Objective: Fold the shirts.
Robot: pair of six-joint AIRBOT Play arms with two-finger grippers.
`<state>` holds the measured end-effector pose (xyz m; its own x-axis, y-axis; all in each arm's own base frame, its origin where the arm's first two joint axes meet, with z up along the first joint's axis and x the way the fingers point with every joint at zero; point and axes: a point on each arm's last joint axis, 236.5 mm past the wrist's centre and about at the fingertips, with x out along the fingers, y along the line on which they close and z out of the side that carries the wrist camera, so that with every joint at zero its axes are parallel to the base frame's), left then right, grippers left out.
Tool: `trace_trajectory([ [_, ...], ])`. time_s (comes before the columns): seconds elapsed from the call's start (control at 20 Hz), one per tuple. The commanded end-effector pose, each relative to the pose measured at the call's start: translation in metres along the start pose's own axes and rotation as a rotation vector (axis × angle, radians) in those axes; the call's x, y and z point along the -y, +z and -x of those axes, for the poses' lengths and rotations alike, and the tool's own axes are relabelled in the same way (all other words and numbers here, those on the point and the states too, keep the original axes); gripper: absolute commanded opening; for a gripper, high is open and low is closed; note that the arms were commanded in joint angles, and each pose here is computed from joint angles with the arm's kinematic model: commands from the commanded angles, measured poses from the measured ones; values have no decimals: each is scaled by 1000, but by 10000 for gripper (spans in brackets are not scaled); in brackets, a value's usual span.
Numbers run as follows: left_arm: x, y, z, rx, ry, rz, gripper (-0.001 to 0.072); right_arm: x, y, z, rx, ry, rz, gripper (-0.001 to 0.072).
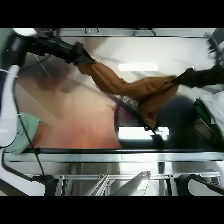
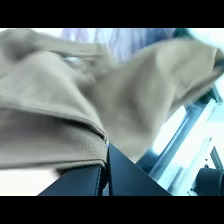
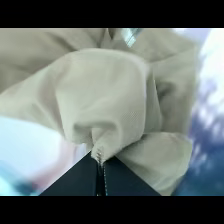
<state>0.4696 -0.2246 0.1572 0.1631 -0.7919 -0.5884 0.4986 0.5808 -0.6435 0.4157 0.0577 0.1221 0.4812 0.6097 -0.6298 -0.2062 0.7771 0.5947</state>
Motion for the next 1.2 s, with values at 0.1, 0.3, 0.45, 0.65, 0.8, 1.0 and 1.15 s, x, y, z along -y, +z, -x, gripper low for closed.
trace_trajectory([
  [0.1, 60, -22, 113, 90, 69, -51, -7, -59, 65, 142, 396, -34, 135, 25],
  [0.3, 139, -56, 161, 186, 113, -236, -7, -182, 39, 195, 529, 167, 424, 25],
  [0.45, 190, -68, 203, 351, 186, -379, 13, -219, 31, 225, 655, 119, 514, 26],
  [0.65, 134, -85, 206, 350, 314, -247, 14, -200, 29, 193, 536, 157, 451, 27],
  [0.8, 58, -108, 163, 213, 276, -33, 14, -160, 24, 120, 322, 216, 347, 28],
  [1.0, -30, -152, 91, -5, 176, 203, 11, -98, -4, -11, 18, 292, 136, 28],
  [1.15, -88, -179, 51, -94, 138, 322, 526, -47, -15, -99, -89, 279, -25, 403],
])
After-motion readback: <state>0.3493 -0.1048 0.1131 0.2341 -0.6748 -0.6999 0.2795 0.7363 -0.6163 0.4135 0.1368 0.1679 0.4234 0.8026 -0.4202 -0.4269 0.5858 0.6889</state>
